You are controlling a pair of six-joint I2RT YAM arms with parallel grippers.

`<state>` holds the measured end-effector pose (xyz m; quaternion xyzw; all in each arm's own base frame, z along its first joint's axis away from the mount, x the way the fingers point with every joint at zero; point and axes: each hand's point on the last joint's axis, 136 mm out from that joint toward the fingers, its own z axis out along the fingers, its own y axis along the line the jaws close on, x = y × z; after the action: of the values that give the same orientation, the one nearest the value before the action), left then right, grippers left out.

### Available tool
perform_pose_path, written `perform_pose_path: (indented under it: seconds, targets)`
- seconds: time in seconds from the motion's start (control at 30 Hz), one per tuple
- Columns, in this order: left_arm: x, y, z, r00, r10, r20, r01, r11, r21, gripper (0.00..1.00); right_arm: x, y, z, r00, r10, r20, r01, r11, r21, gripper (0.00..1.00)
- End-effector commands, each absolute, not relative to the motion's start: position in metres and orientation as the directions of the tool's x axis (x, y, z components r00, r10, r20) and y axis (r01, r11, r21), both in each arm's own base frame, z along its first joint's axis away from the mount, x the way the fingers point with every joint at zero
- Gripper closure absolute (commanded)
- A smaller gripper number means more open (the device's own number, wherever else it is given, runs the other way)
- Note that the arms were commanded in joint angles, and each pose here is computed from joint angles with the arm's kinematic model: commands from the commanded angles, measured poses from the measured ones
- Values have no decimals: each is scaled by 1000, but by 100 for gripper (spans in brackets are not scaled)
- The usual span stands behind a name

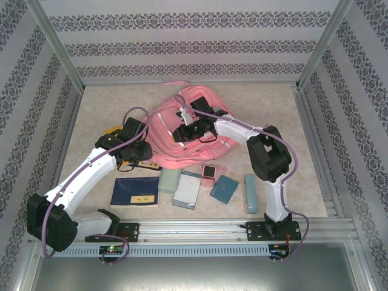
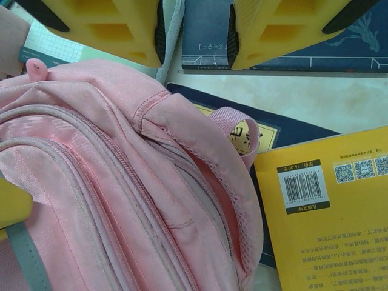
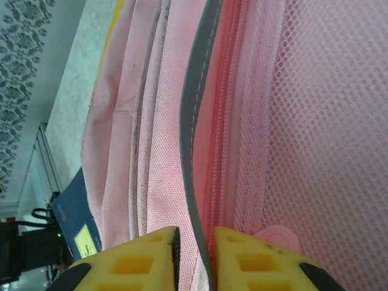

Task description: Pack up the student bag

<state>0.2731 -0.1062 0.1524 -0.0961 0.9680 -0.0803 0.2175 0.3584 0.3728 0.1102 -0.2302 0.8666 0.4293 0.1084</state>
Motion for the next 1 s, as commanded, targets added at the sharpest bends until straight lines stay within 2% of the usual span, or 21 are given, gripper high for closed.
perform_pose_path:
  seconds: [0.0, 0.1, 0.23, 0.4, 0.6, 0.77, 0.97]
  targets:
    - [274, -108, 156, -879, -207, -430, -130, 971, -200, 66, 346, 383, 103, -850, -370, -375, -524, 514, 679, 85]
    - [274, -109, 157, -876, -211, -433, -129, 969, -211, 66, 348, 383, 113, -841, -359, -404, -539, 504, 675, 99]
    - [275, -114, 161, -879, -192, -437, -101, 969, -225, 66, 361, 378, 148, -837, -288, -466, -547, 485, 682, 100]
    - [274, -133, 171, -882, -134, -451, 6, 955, -296, 67, 390, 362, 201, -846, -119, -521, -500, 520, 693, 100]
    - [274, -159, 186, -853, -74, -517, 150, 913, -378, 63, 405, 353, 250, -853, 30, -521, -439, 499, 748, 100]
    - [278, -177, 183, -850, -2, -527, 210, 916, -343, 62, 411, 350, 268, -865, 100, -491, -388, 485, 784, 100]
    - [287, -196, 183, -814, 142, -563, 290, 939, -184, 61, 418, 348, 279, -876, 150, -458, -347, 463, 816, 100]
